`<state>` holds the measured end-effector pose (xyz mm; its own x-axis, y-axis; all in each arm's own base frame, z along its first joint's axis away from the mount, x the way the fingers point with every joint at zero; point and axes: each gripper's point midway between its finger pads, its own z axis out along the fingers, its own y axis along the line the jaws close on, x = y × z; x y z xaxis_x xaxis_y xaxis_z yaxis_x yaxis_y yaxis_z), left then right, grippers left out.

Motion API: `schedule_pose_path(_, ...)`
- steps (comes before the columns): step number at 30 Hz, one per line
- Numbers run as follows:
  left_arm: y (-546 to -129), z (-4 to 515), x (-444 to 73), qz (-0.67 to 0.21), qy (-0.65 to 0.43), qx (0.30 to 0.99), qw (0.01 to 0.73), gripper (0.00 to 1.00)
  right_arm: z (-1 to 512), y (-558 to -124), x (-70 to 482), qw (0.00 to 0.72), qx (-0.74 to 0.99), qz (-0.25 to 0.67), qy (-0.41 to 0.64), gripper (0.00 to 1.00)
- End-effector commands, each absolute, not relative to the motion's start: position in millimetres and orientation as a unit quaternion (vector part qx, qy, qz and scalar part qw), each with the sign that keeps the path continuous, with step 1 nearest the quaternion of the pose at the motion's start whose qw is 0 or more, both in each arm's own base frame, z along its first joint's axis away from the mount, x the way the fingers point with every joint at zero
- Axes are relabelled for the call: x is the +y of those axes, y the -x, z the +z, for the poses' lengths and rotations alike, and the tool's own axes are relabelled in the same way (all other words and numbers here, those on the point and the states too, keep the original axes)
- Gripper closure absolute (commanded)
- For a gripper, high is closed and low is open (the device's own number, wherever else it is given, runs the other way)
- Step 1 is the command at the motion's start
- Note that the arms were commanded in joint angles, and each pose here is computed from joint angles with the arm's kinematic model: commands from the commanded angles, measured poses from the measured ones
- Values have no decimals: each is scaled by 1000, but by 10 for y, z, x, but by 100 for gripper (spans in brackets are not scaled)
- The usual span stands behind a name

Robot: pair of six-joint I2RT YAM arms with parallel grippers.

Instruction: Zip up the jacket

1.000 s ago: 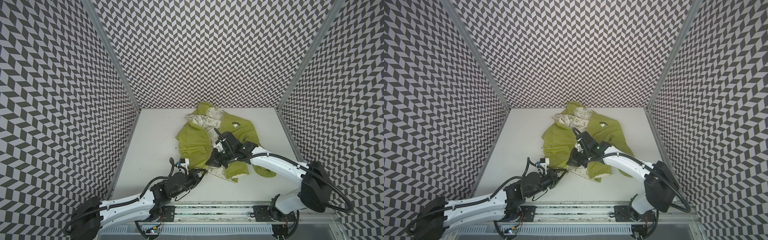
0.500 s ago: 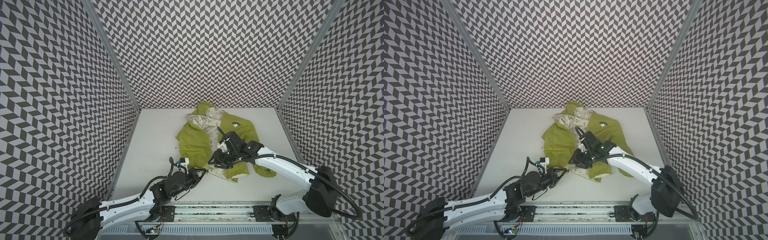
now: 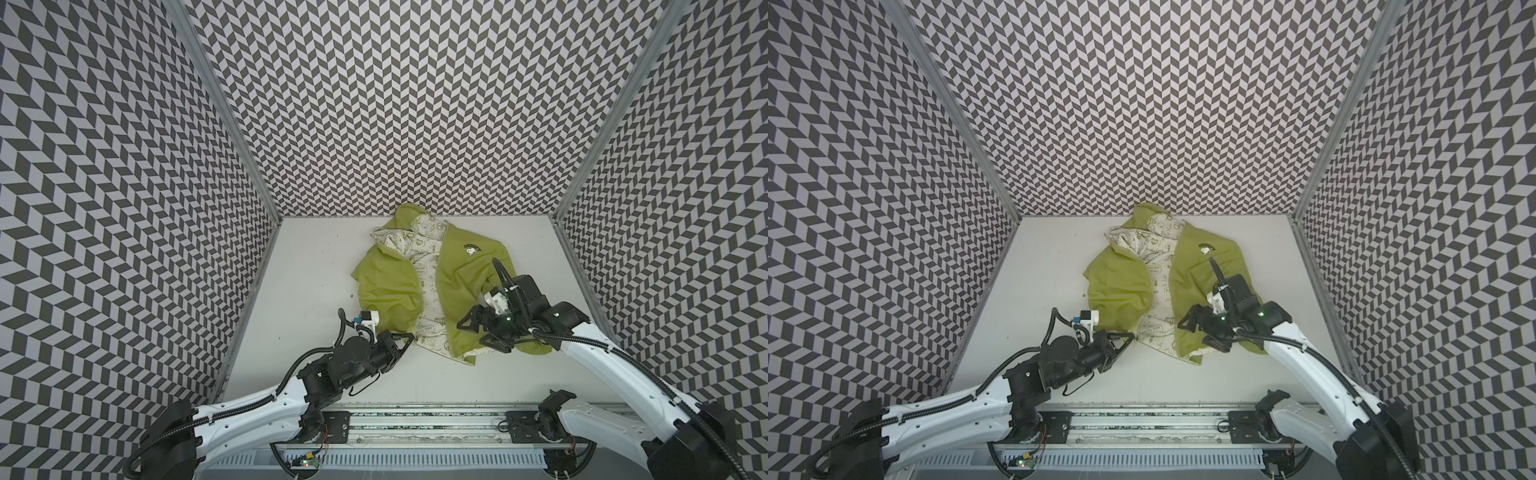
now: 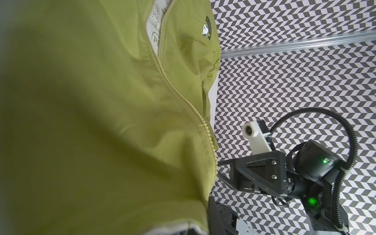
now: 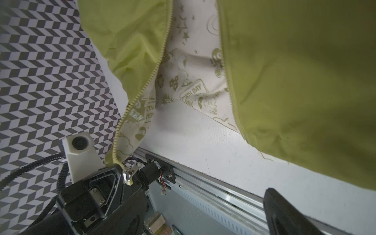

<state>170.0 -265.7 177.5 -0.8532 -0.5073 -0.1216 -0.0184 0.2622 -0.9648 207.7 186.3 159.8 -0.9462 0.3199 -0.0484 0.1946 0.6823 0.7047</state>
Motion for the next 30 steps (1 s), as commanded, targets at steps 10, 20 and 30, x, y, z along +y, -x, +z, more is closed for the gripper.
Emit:
schedule_pose_path(10,-1735,1843,-2485,-534,171,800,215,100,1498,-1695,2252,110,910,384,-110,33)
schedule_pose_path(20,-1775,1807,-2191,-434,176,855,223,100,1134,-1790,2382,151,906,368,-144,34)
schedule_pose_path(30,-1831,1925,-2381,-422,107,871,229,100,960,-1904,2446,134,899,361,-210,53)
